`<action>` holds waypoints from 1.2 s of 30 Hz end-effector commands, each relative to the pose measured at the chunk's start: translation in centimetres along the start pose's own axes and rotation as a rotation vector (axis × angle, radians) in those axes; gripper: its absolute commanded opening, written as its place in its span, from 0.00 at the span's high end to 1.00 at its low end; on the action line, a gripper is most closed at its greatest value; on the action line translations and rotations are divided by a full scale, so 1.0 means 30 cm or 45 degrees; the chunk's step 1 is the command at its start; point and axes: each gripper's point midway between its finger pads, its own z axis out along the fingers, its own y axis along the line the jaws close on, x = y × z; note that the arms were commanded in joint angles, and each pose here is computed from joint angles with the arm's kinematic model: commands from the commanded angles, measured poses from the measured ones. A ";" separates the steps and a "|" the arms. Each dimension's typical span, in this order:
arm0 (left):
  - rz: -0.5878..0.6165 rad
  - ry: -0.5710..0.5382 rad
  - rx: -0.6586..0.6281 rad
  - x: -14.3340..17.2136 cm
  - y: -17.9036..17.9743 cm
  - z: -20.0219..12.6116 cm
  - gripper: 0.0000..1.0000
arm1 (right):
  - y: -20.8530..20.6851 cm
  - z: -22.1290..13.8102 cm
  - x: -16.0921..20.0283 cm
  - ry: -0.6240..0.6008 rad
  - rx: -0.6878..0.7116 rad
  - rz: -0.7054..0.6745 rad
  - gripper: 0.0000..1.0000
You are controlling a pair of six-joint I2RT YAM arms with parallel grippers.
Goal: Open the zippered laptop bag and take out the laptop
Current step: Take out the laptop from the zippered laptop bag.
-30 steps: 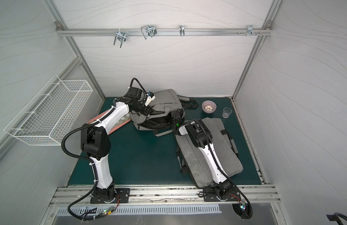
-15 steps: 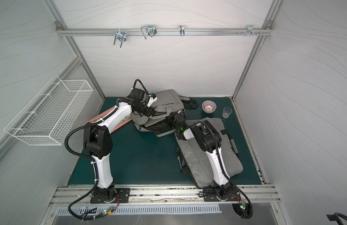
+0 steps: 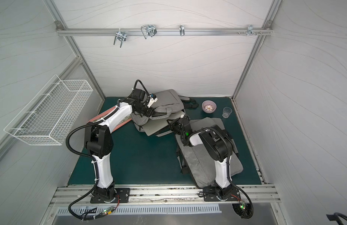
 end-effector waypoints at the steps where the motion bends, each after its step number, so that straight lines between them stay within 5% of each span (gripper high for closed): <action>1: 0.080 -0.198 -0.111 -0.155 0.078 -0.017 1.00 | 0.250 -0.083 0.010 0.038 -0.273 -0.126 1.00; 25: 0.047 -0.165 -0.221 -0.133 0.157 0.032 0.94 | 0.270 -0.626 0.018 0.429 -0.245 -0.458 1.00; 36: 0.204 -0.028 -0.207 -0.051 0.152 0.061 0.94 | 0.264 -0.743 0.114 0.614 -0.291 -0.591 1.00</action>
